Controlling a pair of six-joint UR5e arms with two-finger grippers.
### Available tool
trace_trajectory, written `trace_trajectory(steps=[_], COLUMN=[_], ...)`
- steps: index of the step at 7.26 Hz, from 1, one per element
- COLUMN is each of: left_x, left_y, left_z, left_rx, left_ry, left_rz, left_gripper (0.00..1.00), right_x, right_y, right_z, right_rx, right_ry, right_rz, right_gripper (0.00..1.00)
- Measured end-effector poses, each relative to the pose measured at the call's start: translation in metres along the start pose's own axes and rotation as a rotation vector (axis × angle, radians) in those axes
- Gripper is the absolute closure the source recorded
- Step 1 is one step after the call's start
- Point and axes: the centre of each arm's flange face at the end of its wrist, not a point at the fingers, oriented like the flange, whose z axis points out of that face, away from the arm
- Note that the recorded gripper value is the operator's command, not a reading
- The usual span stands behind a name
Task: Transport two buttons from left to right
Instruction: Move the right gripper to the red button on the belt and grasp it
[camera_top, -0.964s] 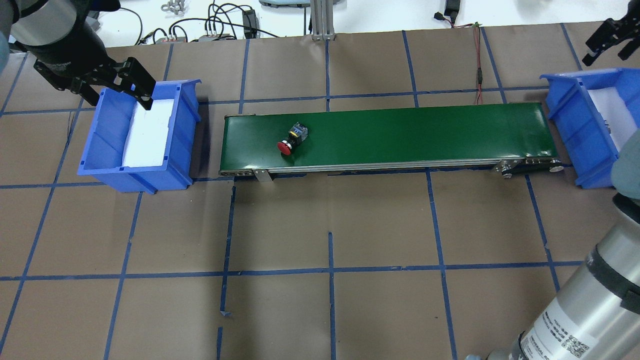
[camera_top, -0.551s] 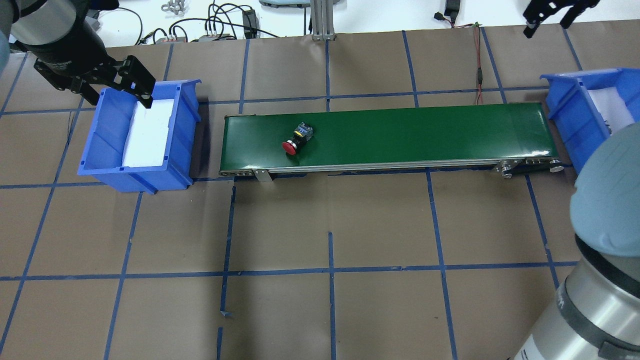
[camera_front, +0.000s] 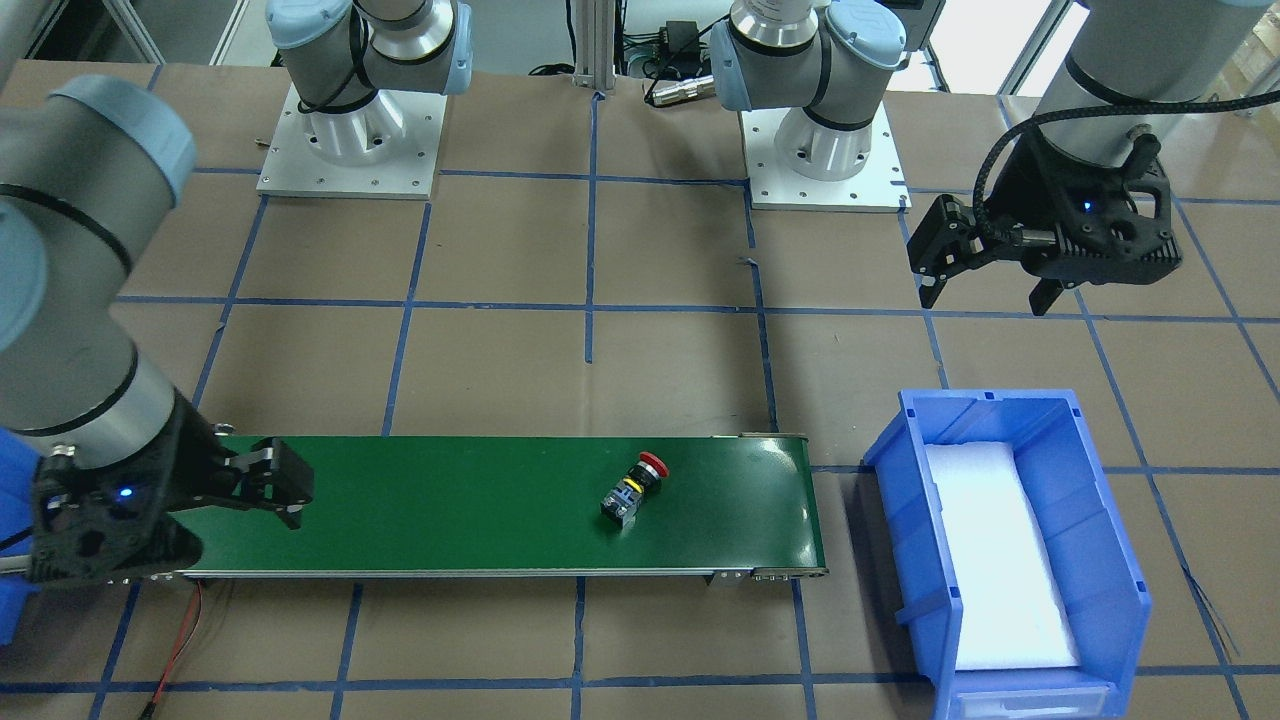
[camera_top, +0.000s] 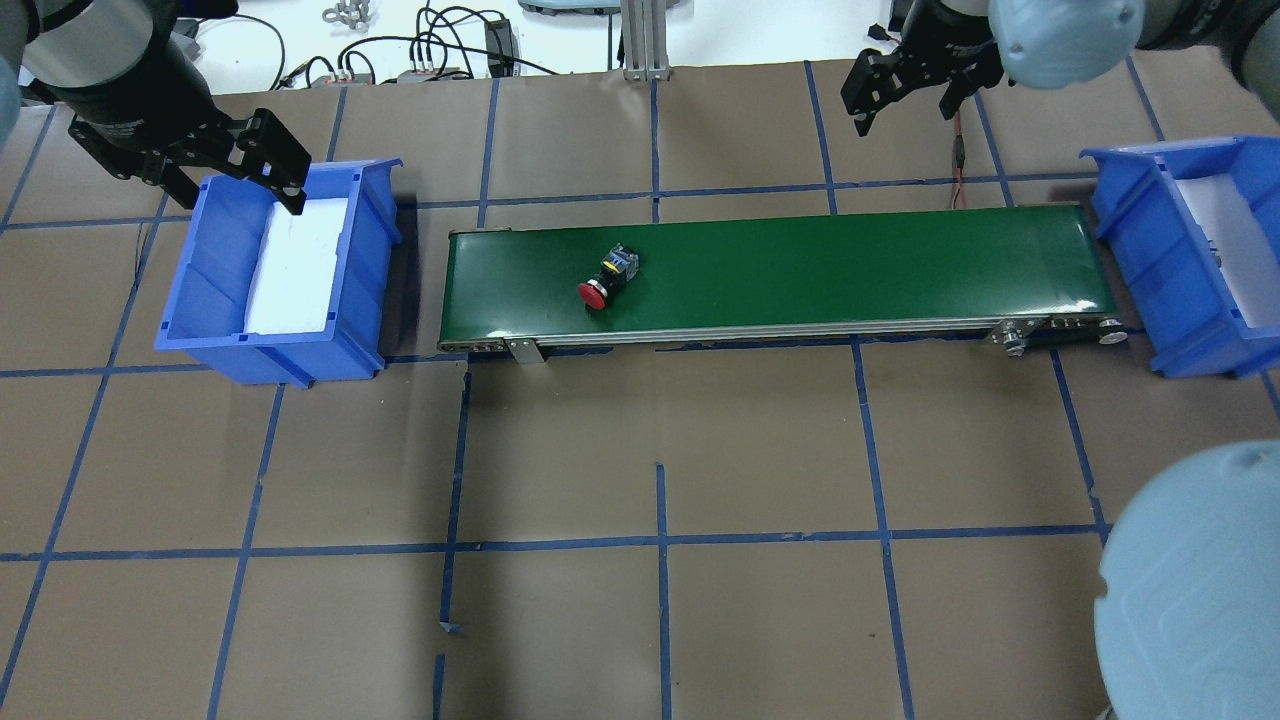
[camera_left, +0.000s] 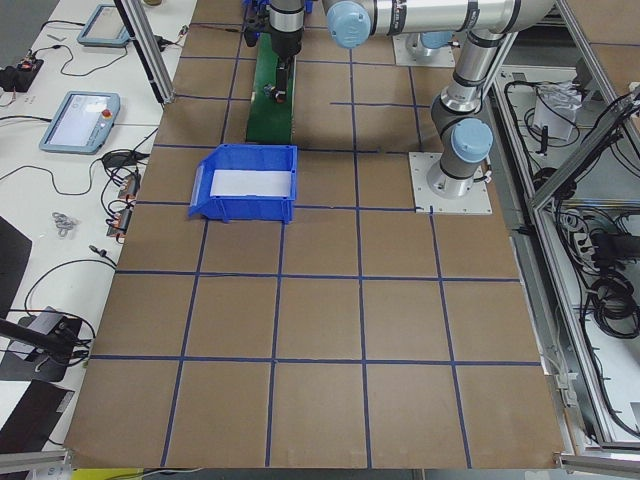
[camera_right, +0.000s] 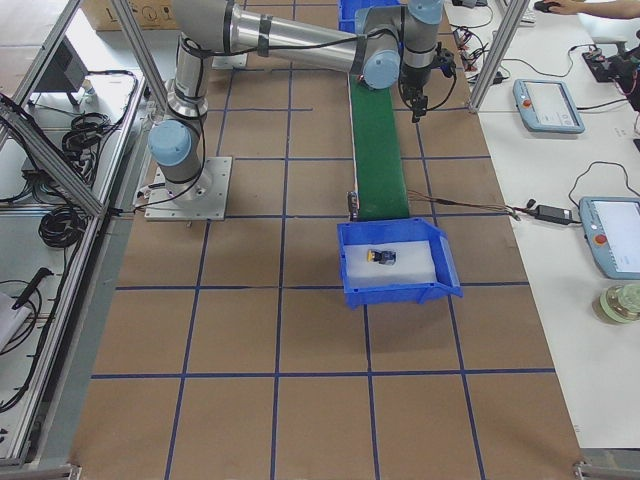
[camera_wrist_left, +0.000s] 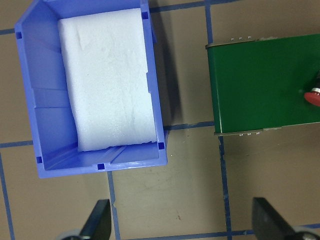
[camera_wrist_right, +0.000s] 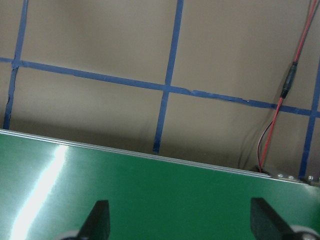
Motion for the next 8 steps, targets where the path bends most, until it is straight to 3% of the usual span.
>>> trace_trajectory(steps=[2,3,6,8], left_x=[0.0,0.0,0.0,-0.001], left_y=[0.0,0.0,0.0,-0.002], left_z=[0.001,0.001,0.001,0.001], left_rx=[-0.001,-0.001,-0.001,-0.001], left_ry=[0.0,0.0,0.0,0.0], left_rz=[-0.001,-0.001,0.0,0.001], left_gripper=[0.0,0.0,0.0,0.0], right_x=[-0.035,-0.052,-0.069,-0.095], right_y=[0.007,0.009,0.024,0.038], right_z=[0.011,0.018,0.051,0.072], right_rx=[0.008,0.01,-0.053,-0.102], right_ry=[-0.011,-0.018,-0.018,-0.008], right_rz=[-0.027,0.015,0.394,0.495], right_gripper=[0.01,0.01,0.01,0.01])
